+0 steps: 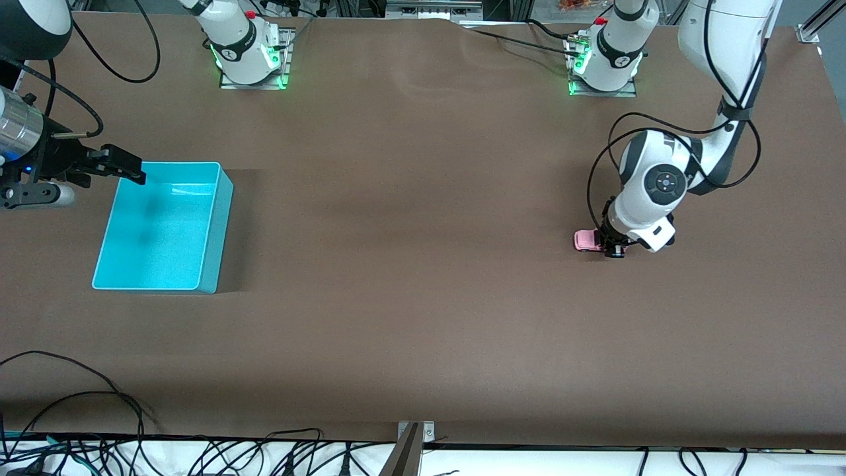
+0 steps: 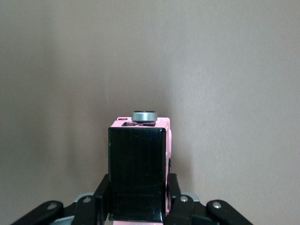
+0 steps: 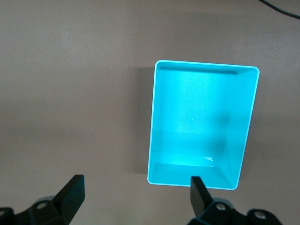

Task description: Wind and store pink jeep toy

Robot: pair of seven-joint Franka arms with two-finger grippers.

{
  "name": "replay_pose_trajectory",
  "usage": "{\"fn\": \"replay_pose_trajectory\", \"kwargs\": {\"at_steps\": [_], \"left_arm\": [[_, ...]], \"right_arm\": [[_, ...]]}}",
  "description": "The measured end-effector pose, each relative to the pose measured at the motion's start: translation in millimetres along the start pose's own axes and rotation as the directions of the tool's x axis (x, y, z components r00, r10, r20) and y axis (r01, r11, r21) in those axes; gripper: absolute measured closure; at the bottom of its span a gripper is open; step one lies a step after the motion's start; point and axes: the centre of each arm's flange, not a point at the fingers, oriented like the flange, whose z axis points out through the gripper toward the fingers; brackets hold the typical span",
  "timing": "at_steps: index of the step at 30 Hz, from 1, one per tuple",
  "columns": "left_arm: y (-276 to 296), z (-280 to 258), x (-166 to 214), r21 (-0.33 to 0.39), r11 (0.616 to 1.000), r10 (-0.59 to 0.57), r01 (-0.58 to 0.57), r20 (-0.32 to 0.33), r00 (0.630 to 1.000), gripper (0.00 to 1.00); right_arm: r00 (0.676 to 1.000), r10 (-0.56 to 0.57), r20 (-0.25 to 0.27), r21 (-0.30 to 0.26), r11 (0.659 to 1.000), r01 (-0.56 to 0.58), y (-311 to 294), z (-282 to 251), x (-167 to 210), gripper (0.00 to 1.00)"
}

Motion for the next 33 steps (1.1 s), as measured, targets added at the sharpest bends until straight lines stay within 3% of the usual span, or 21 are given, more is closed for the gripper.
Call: {"fn": "replay_pose_trajectory", "kwargs": {"at_steps": [20,33], "left_arm": [[4,8,95,-0.006,1.0,-0.009,0.009,-0.033,0.999,0.5],[3,11,118,-0.015,1.0,-0.027,0.026,-0.034,0.999,0.48]], "right_arm": [[1.0,-0.001,0.0,0.0,1.0,0.001,0,0,0,0.0],[1.0,-0.003,0.0,0.0,1.0,0.003,-2,0,0,0.0]]}}
